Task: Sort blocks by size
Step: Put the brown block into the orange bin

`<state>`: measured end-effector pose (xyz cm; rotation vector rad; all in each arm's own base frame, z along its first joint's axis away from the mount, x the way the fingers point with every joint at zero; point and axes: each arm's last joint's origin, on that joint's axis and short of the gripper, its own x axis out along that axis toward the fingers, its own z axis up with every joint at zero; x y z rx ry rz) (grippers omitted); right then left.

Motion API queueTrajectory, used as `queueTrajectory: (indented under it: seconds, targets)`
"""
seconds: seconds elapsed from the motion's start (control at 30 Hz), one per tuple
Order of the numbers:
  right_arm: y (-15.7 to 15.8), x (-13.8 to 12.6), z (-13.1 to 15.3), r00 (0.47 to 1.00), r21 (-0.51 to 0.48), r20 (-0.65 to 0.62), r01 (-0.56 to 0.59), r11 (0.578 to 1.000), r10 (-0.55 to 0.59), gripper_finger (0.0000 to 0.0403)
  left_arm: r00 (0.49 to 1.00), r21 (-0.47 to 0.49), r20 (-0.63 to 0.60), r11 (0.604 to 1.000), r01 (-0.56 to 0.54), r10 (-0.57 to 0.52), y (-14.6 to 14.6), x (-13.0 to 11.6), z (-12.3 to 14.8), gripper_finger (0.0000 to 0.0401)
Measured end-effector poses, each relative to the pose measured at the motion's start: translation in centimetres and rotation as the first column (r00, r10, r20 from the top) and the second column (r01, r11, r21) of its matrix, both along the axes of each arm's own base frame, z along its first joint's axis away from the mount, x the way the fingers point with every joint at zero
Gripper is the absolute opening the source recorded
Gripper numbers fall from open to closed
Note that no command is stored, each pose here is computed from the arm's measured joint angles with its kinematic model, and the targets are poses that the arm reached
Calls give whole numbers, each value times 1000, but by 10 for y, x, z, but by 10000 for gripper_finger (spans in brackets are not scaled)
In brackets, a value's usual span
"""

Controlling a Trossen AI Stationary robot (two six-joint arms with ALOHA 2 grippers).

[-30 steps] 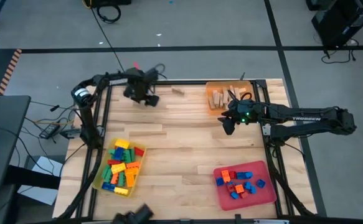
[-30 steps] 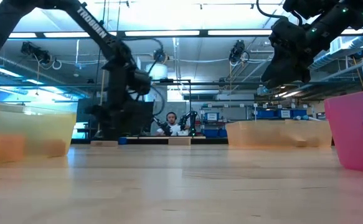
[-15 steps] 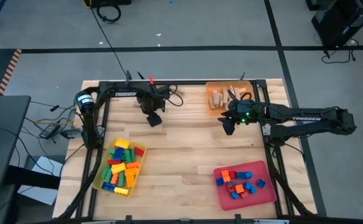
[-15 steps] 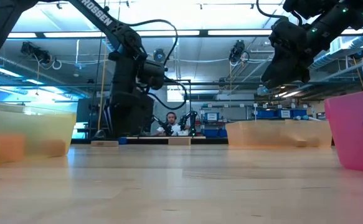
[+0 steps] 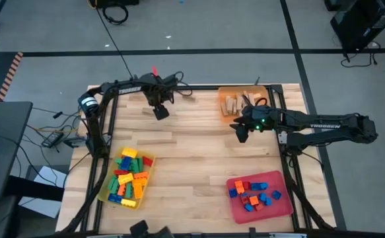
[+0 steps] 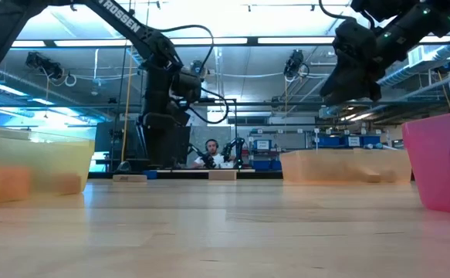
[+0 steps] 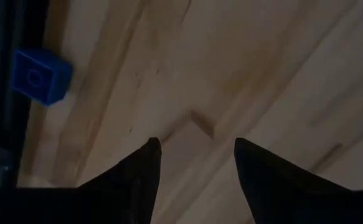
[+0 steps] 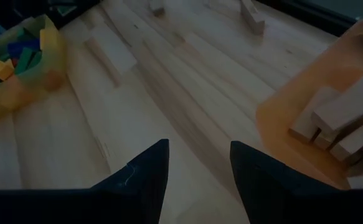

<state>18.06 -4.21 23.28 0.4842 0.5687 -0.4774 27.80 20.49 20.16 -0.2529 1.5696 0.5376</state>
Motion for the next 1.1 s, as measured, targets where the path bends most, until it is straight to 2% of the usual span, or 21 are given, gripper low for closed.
queueTrajectory:
  seconds: [0.1, 0.2, 0.33, 0.47, 0.63, 0.73, 0.93, 1.03, 1.1]
  targets:
    - [0, 1, 2, 1000, -4, 19, 0, 1000, 0, 185, 999, -42, -4, 999, 32, -32, 6, -4, -2, 211]
    - [0, 2, 2, 999, 10, 33, 12, 1000, -13, 185, 993, -80, -35, 991, 112, -115, 7, -7, -5, 211]
    - [-1, 3, 1, 999, 15, 32, 15, 1000, -16, 185, 964, -110, -69, 962, 250, -258, 9, -8, -9, 211]
    - [-1, 4, 1, 999, 24, 35, 23, 999, -23, 185, 932, -130, -111, 934, 332, -346, 10, -8, -15, 211]
    - [-2, 8, -1, 999, 29, 38, 28, 999, -29, 185, 887, -227, -187, 897, 379, -422, 12, -9, -35, 211]
    - [-3, 11, -3, 999, 34, 38, 31, 999, -32, 185, 857, -216, -275, 897, 386, -435, 16, -8, -49, 211]
    - [-3, 13, -7, 999, 41, 17, 35, 999, -35, 185, 842, -261, -302, 889, 377, -446, 17, -6, -68, 208]
    - [-3, 14, -7, 999, 53, 18, 42, 998, -43, 185, 844, -268, -298, 887, 375, -447, 17, -5, -69, 186]
    - [-2, 13, -6, 999, 60, 25, 31, 998, -33, 185, 847, -264, -294, 889, 373, -443, 16, -4, -69, 157]
